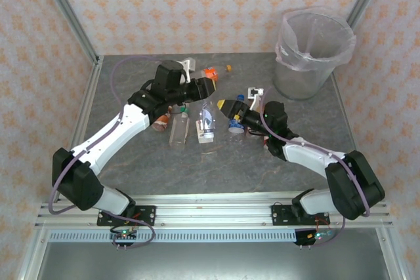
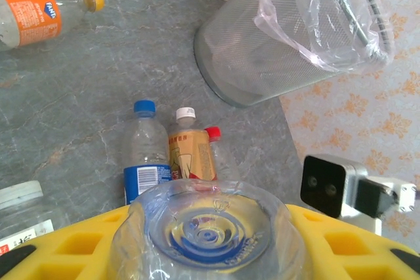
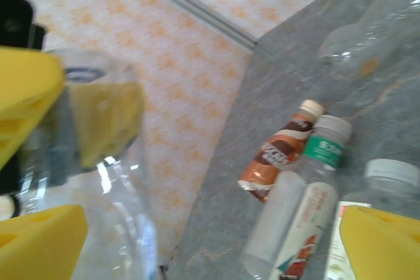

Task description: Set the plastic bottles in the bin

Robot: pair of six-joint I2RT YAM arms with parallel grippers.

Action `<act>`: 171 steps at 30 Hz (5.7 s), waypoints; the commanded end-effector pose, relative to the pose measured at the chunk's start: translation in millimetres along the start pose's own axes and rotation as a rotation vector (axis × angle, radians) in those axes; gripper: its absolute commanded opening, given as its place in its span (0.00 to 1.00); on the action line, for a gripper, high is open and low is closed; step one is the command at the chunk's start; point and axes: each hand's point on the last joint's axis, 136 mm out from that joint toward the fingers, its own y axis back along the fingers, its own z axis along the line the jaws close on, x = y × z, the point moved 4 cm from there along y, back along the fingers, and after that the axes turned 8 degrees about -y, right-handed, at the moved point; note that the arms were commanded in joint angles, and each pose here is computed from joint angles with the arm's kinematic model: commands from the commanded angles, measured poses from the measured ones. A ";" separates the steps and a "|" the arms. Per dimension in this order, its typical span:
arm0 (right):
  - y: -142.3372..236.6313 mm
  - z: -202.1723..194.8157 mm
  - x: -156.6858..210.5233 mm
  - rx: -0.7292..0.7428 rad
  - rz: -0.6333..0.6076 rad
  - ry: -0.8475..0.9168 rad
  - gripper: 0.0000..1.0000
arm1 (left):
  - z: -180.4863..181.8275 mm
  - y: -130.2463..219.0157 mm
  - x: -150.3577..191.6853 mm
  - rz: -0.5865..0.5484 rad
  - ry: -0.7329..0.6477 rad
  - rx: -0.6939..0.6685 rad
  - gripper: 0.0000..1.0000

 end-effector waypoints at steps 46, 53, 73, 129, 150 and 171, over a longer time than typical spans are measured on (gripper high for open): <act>-30.3 -18.9 4.9 0.179 0.013 0.050 0.38 | -24.3 -16.9 -34.9 -0.056 -0.001 0.059 0.73; -21.6 -38.1 4.1 0.314 -0.007 0.091 0.38 | -25.5 8.4 -45.7 -0.144 -0.015 0.021 1.00; 40.4 29.9 -154.8 0.609 -0.303 0.464 0.38 | 84.3 58.2 -5.7 -0.269 -0.113 -0.607 1.00; 108.4 -89.4 -403.6 1.368 -0.496 0.411 0.60 | 105.9 55.1 24.9 -0.144 -0.039 -0.636 1.00; 115.3 -35.4 -401.7 1.254 -0.549 0.436 0.99 | 116.5 54.4 26.6 -0.142 -0.011 -0.643 1.00; 150.3 70.0 -346.7 1.211 -0.458 0.506 0.99 | 131.1 47.3 34.5 -0.119 -0.083 -0.687 1.00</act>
